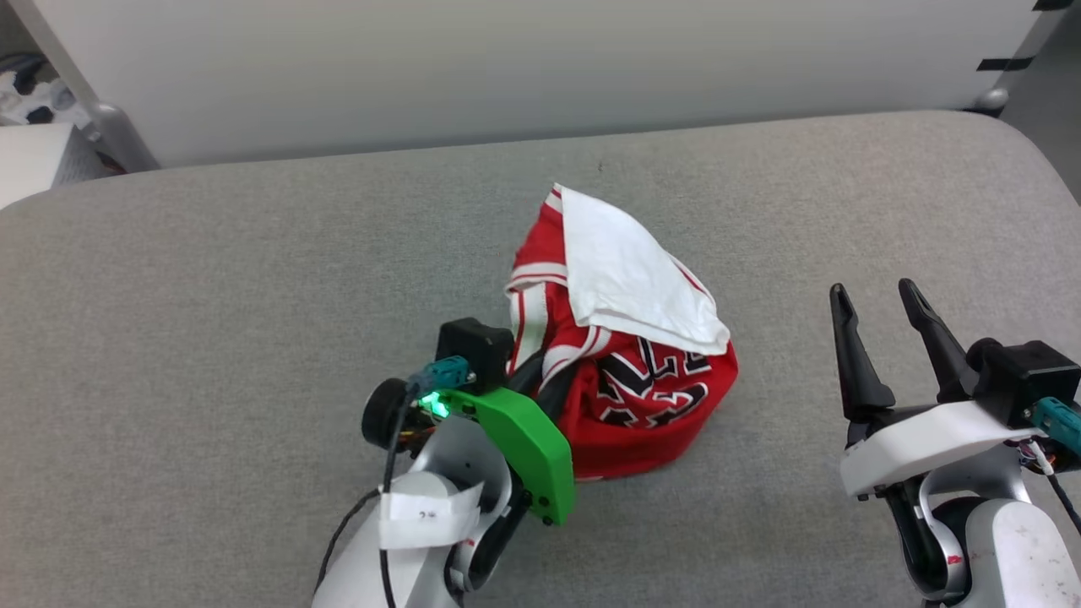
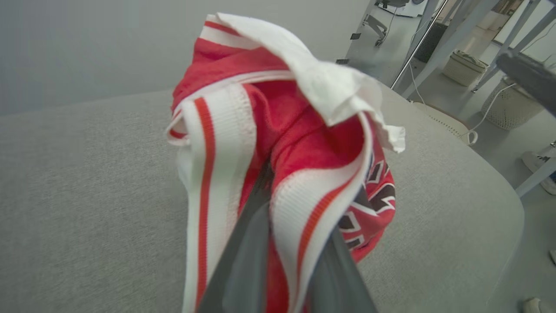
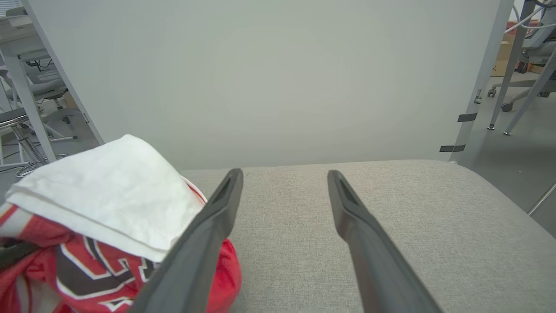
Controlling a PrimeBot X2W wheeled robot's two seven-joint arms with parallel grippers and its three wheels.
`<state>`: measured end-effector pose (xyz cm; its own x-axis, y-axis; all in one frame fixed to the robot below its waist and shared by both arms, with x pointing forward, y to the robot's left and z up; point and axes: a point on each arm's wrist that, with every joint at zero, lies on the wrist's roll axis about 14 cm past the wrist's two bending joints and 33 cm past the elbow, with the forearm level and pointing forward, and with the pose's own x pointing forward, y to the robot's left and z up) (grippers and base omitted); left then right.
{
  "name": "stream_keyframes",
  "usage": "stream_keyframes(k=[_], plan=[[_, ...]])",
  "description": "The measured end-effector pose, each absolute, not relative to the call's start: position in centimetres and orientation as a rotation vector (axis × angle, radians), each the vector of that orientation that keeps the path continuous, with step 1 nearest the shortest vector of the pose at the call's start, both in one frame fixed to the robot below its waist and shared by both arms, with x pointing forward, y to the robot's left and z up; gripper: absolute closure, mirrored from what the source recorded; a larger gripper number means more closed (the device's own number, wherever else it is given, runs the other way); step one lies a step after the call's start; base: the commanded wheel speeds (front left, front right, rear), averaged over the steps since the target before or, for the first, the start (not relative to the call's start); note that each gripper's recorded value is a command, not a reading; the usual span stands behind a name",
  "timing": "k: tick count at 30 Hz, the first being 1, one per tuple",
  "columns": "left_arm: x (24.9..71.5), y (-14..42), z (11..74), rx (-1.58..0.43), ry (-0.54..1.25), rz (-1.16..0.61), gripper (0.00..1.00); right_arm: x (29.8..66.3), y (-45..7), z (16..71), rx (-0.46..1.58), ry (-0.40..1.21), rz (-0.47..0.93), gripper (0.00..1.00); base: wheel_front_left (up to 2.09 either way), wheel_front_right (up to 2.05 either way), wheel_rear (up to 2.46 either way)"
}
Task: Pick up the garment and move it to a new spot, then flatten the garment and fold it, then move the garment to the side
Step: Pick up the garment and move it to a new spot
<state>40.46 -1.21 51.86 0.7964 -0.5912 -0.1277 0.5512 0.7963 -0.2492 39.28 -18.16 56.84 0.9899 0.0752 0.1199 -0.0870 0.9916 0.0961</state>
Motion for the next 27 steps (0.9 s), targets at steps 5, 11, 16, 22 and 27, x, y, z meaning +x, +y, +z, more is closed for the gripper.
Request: stream_keyframes(k=[5,11,16,22,27], plan=[[39.5,-3.1,46.1,-0.162,0.374,-0.667,1.0,40.1,-19.0,55.8,0.104,-0.093,0.055,0.0,0.0,0.0,0.0],[38.3,-3.5,40.0,-0.118,0.543,-0.686,1.0,41.0,-19.7,53.4,0.111,-0.035,0.03,0.0,0.0,0.0,0.0],[38.3,-3.2,40.5,-0.121,0.516,-0.678,0.0,41.1,-19.3,53.6,0.116,-0.041,0.041,0.0,0.0,0.0,0.0],[40.0,-1.5,45.5,-0.179,0.303,-0.586,0.0,40.9,-18.4,54.6,0.124,-0.069,0.069,0.0,0.0,0.0,0.0],[40.9,1.8,49.3,-0.232,0.127,-0.453,0.0,40.6,-17.4,55.1,0.131,-0.077,0.098,0.0,0.0,0.0,0.0]])
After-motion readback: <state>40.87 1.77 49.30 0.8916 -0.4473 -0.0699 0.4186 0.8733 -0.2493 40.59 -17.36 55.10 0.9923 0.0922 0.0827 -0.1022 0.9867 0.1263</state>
